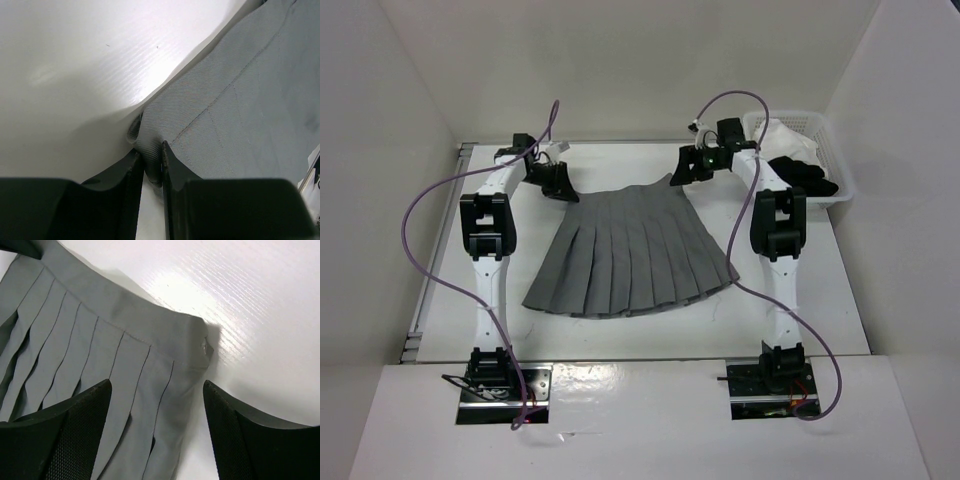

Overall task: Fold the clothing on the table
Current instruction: Fold the skirt

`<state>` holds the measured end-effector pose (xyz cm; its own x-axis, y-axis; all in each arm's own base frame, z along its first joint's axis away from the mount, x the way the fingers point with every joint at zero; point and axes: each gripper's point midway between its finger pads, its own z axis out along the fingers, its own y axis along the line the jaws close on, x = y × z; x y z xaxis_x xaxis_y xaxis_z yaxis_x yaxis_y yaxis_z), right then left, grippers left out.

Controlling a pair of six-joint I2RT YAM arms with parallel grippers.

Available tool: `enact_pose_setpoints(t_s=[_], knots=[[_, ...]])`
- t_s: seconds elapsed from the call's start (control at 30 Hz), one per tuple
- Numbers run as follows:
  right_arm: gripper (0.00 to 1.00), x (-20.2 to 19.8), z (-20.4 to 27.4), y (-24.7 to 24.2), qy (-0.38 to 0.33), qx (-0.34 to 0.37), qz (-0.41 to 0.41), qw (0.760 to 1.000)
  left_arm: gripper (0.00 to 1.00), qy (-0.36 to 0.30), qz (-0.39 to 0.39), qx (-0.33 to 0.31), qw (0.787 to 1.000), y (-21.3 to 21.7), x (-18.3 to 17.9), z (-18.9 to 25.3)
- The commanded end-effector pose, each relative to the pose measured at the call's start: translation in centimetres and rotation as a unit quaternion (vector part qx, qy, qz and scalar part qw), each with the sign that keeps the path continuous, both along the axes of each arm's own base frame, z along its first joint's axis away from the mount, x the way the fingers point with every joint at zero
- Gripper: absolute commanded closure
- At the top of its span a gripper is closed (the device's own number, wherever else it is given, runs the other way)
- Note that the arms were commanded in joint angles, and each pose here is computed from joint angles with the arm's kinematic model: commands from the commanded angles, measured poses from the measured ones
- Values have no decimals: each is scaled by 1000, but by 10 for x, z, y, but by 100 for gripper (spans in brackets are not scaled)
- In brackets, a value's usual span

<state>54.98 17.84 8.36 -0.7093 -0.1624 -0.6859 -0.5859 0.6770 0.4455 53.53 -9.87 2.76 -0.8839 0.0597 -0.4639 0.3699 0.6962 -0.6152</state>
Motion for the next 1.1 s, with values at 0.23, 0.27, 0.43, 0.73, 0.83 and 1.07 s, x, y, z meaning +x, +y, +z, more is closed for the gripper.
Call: enact_pose_setpoints(t_s=[0.23, 0.27, 0.43, 0.73, 0.83, 1.07], knots=[[23, 26, 4, 0, -15, 29, 14, 999, 73, 3, -21, 39, 999, -2, -14, -9], [23, 26, -4, 0, -6, 28, 13, 999, 73, 3, -25, 39, 999, -6, -15, -9], [24, 32, -11, 2, -5, 32, 16, 999, 73, -2, -24, 44, 999, -5, -13, -7], [30, 32, -29, 2, 12, 28, 18, 999, 74, -5, -30, 49, 998, -8, -13, -8], [32, 33, -35, 2, 14, 26, 21, 999, 74, -5, -30, 49, 998, -8, -13, -8], [47, 33, -43, 8, 20, 29, 28, 999, 74, -8, -37, 51, 998, -13, -14, -8]])
